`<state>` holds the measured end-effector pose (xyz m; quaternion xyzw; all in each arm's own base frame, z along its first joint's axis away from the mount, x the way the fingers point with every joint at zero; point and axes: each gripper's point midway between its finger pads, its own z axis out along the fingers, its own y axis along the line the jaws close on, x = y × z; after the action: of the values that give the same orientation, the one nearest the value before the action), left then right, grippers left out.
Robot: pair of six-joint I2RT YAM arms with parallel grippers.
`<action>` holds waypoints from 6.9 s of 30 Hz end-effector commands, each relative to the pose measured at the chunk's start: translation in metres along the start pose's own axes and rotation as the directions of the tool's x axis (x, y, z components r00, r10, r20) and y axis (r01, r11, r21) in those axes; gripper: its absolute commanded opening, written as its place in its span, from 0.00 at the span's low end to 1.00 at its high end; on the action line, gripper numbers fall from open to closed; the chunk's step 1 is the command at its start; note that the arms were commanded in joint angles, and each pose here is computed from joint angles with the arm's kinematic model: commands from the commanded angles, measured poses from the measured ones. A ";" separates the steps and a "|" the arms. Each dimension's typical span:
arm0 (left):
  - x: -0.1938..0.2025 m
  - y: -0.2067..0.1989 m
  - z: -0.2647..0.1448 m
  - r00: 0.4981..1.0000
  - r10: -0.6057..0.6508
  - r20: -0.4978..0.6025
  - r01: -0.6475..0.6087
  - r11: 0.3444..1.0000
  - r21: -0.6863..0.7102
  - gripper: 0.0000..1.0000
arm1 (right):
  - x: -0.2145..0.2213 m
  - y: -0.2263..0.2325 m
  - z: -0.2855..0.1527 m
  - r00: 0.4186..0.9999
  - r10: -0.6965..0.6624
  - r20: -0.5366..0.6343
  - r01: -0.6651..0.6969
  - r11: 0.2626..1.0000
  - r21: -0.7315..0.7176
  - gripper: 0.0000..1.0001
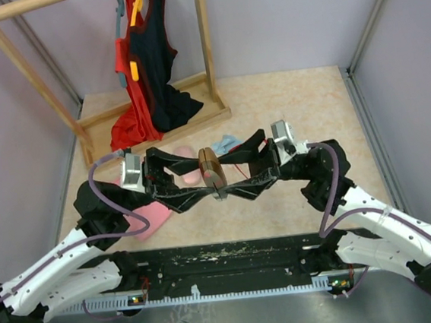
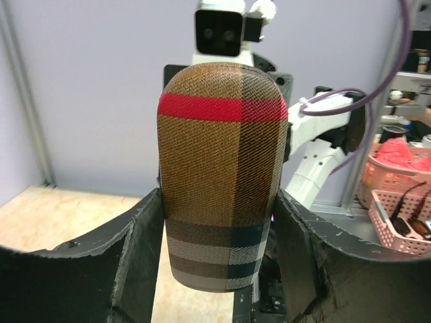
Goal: Organize the sunglasses
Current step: Open the sunglasses case, then place the sunglasses case at the center of the board, then adjust the sunglasses case at the center of the board.
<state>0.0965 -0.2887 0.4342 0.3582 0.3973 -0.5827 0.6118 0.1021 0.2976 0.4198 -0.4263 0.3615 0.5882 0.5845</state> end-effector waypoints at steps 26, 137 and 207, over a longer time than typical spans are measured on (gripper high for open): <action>0.041 0.117 -0.037 0.977 -0.070 -0.200 -0.072 0.777 -0.625 0.96 | 0.038 -0.125 -0.042 0.955 0.219 -0.201 -0.018 0.716 0.698 0.00; 0.202 0.151 -0.158 0.809 -0.449 -0.379 -0.190 0.410 -0.892 0.87 | 0.286 -0.060 -0.202 0.623 0.778 -0.085 0.116 0.016 0.993 0.57; 0.181 0.150 -0.180 0.839 -0.418 -0.349 -0.188 0.379 -0.906 0.84 | 0.302 -0.166 -0.175 0.707 0.592 -0.386 0.217 0.338 0.916 0.15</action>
<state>0.2340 -0.1971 0.1830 0.0769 0.8325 -0.1798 0.5183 0.2736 0.2388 0.0470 -0.1519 0.8907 0.1143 0.4130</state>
